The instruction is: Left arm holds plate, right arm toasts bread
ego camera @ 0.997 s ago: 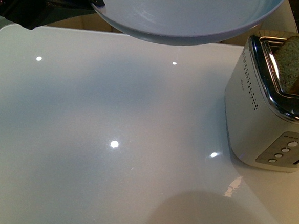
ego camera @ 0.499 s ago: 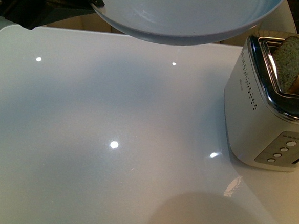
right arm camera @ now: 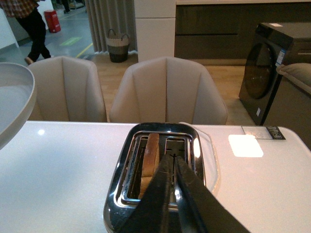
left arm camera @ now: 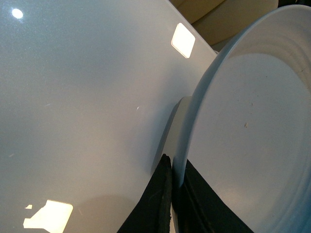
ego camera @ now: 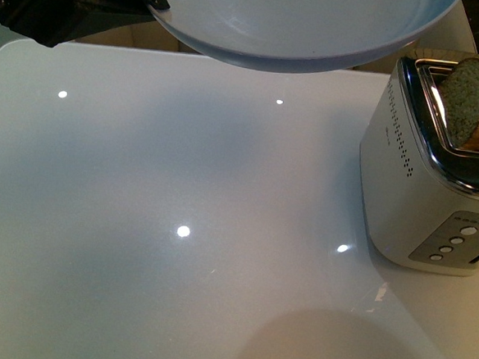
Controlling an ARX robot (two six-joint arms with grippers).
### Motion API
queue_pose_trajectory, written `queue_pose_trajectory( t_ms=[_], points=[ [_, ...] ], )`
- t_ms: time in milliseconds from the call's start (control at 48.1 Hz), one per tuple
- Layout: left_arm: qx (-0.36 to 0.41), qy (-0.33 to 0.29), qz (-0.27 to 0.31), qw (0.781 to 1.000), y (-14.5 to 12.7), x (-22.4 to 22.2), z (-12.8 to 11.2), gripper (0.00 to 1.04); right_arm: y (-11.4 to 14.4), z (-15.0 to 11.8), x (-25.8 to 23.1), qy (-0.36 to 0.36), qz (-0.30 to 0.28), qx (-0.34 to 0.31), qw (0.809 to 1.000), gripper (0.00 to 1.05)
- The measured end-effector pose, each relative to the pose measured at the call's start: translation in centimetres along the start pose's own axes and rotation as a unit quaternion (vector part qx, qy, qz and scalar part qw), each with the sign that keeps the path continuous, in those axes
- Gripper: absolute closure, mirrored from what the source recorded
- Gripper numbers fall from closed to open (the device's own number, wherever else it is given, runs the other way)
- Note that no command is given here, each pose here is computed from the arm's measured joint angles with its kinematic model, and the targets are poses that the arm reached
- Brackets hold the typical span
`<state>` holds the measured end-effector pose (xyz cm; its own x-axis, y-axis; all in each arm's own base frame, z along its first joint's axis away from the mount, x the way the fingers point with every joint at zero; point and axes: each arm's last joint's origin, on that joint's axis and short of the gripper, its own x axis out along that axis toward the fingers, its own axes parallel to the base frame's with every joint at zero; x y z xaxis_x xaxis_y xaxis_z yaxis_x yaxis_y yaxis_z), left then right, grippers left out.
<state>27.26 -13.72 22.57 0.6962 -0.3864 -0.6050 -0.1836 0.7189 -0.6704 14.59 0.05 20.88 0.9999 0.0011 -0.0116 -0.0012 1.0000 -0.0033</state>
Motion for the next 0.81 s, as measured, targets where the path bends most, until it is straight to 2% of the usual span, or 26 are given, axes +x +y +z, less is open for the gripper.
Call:
queue_pose_trajectory(
  t_ms=[21,62,810],
  points=[
    [0.000,0.000,0.000,1.000,0.0,0.0,0.0,1.02,0.0,-0.2,-0.1,0.000,0.000,0.000,1.000,1.02],
    [0.000,0.000,0.000,1.000,0.0,0.0,0.0,1.02,0.0,-0.4,-0.3,-0.001,0.000,0.001,1.000,1.03],
    [0.000,-0.001,0.000,1.000,0.0,0.0,0.0,1.02,0.0,-3.2,-2.7,-0.003,0.000,0.001,1.000,1.03]
  ],
)
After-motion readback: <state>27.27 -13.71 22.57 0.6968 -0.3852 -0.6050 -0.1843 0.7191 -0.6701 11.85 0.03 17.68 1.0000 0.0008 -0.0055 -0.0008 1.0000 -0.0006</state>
